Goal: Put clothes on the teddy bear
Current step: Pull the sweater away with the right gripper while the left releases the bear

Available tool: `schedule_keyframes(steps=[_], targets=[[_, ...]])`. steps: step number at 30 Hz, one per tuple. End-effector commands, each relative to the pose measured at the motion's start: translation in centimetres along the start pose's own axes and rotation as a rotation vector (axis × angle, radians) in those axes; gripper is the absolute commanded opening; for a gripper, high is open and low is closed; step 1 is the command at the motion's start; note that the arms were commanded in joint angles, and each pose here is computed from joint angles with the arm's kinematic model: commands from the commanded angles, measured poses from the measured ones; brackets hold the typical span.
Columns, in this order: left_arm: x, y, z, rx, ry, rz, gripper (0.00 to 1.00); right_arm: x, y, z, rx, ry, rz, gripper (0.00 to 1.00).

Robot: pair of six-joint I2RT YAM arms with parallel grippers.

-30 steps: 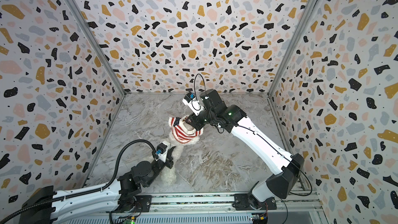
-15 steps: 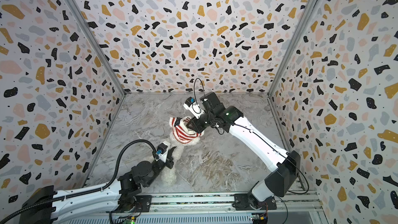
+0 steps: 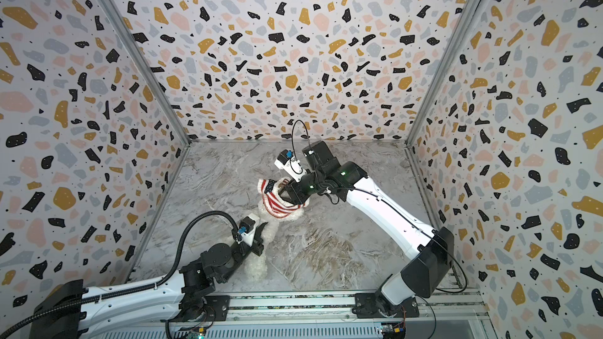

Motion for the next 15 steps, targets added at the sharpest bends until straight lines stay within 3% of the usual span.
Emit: schedule_keyframes(steps=[1,8,15], targets=[[-0.1,0.3,3.6,-0.058,-0.115,0.002,0.00,0.2,0.8,-0.9,0.012,0.033,0.048,0.50],[-0.2,0.1,3.9,-0.066,-0.130,-0.010,0.00,1.0,0.0,-2.0,0.021,0.086,0.017,0.59],[-0.4,0.2,3.8,-0.076,-0.134,-0.009,0.00,1.8,0.5,-2.6,0.024,0.115,0.057,0.53]])
Point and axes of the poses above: each gripper's point midway between its finger pads, its own x axis out along the fingers, its own y axis along the line the jaws close on, z = x × y, the point moved 2 cm from there along -x, back along the fingers, and after that the axes turned 4 degrees about x, right-handed, at the moved point
